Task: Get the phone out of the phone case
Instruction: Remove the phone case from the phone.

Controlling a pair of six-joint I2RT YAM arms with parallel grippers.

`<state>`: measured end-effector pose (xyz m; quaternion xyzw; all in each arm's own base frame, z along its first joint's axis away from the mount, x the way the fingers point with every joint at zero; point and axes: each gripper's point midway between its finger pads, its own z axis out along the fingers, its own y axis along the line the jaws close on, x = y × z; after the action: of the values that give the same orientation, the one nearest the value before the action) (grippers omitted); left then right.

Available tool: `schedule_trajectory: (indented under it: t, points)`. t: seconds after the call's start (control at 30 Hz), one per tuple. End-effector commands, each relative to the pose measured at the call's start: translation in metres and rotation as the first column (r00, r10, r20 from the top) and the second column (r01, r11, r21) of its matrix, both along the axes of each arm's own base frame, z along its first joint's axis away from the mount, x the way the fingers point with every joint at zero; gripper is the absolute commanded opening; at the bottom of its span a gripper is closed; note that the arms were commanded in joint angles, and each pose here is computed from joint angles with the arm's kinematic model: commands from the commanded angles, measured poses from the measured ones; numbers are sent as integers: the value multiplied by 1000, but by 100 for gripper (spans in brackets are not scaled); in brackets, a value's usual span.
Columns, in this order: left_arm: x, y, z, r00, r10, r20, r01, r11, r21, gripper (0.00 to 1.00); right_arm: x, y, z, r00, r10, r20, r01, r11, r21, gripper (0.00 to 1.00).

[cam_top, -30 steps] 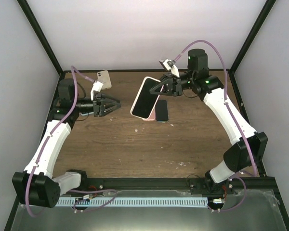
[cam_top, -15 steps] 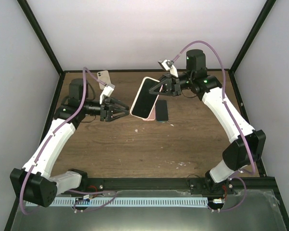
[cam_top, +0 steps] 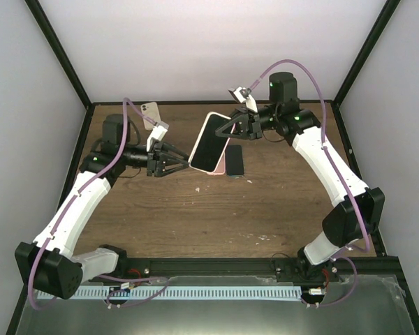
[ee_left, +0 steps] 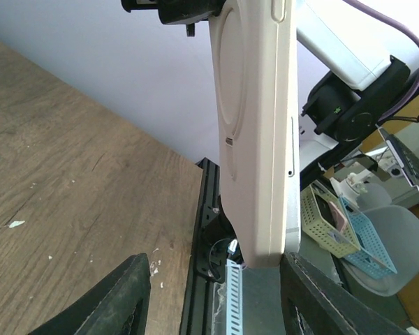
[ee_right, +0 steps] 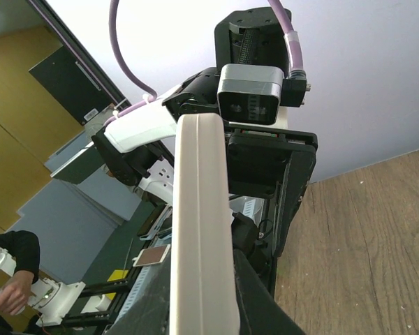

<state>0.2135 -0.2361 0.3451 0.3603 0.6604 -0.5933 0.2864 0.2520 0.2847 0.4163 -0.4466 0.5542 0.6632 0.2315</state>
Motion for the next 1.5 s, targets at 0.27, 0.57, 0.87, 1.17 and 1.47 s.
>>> schedule_trajectory:
  t: [0.27,0.57,0.87,1.17,1.47]
  points:
    - [36,1,-18,985,169,37,-171,981,95,42,-41,-6,20,981,192,34,-194,979,68,1]
    - [55,3,-35,975,220,9,-219,967,130,36,-79,-10,29,938,345,48,-348,930,116,1]
    - [74,11,-53,968,251,-19,-245,958,151,32,-103,-7,33,900,434,48,-436,890,132,1]
    - [54,-5,-30,990,132,49,-135,987,86,33,-100,5,15,905,426,6,-423,899,116,1]
    - [35,-23,-10,996,49,73,-54,996,68,34,-81,24,-17,934,353,-57,-348,934,84,1]
